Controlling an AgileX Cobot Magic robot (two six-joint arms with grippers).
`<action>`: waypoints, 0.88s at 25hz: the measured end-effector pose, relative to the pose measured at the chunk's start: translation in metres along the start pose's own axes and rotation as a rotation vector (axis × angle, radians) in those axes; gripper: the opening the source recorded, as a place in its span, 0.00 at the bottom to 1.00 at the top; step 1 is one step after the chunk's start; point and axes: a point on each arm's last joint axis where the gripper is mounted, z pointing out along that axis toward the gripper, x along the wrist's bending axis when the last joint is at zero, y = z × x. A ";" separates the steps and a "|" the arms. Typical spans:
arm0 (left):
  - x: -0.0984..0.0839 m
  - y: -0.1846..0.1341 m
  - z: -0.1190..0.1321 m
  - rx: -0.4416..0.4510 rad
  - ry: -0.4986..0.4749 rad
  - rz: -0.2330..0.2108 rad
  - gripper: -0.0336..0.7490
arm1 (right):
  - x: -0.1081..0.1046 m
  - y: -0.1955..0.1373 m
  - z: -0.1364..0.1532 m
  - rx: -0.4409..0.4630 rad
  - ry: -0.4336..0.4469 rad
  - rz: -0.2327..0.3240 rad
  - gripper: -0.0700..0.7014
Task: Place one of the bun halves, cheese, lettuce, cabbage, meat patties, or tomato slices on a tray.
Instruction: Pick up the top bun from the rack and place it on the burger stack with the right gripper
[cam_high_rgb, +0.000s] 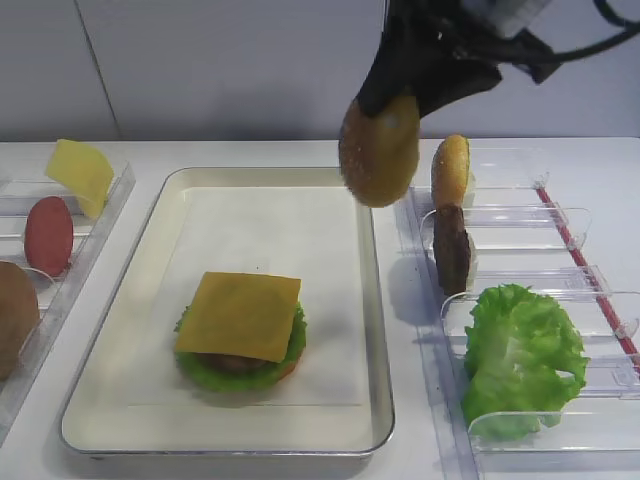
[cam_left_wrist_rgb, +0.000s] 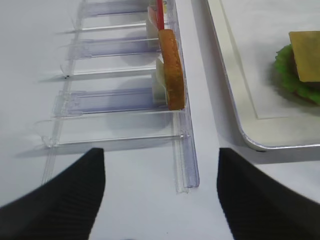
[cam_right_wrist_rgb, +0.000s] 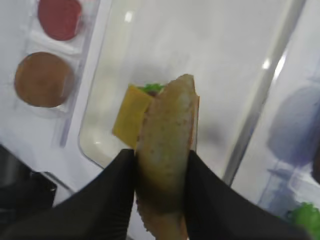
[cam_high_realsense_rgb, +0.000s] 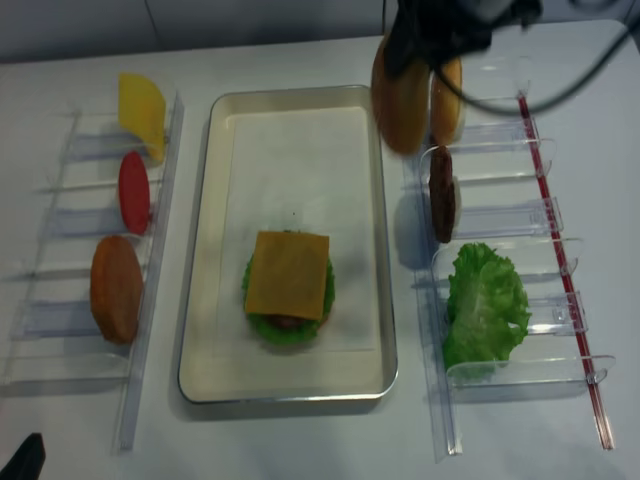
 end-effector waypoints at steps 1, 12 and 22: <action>0.000 0.000 0.000 0.000 0.000 0.000 0.62 | 0.002 -0.004 0.002 0.006 0.043 0.000 0.44; 0.000 0.000 0.000 0.000 0.000 0.000 0.62 | -0.001 -0.035 0.046 -0.023 0.458 0.019 0.44; 0.000 0.000 0.000 0.000 0.000 0.000 0.62 | -0.015 -0.059 0.072 -0.045 0.614 0.125 0.44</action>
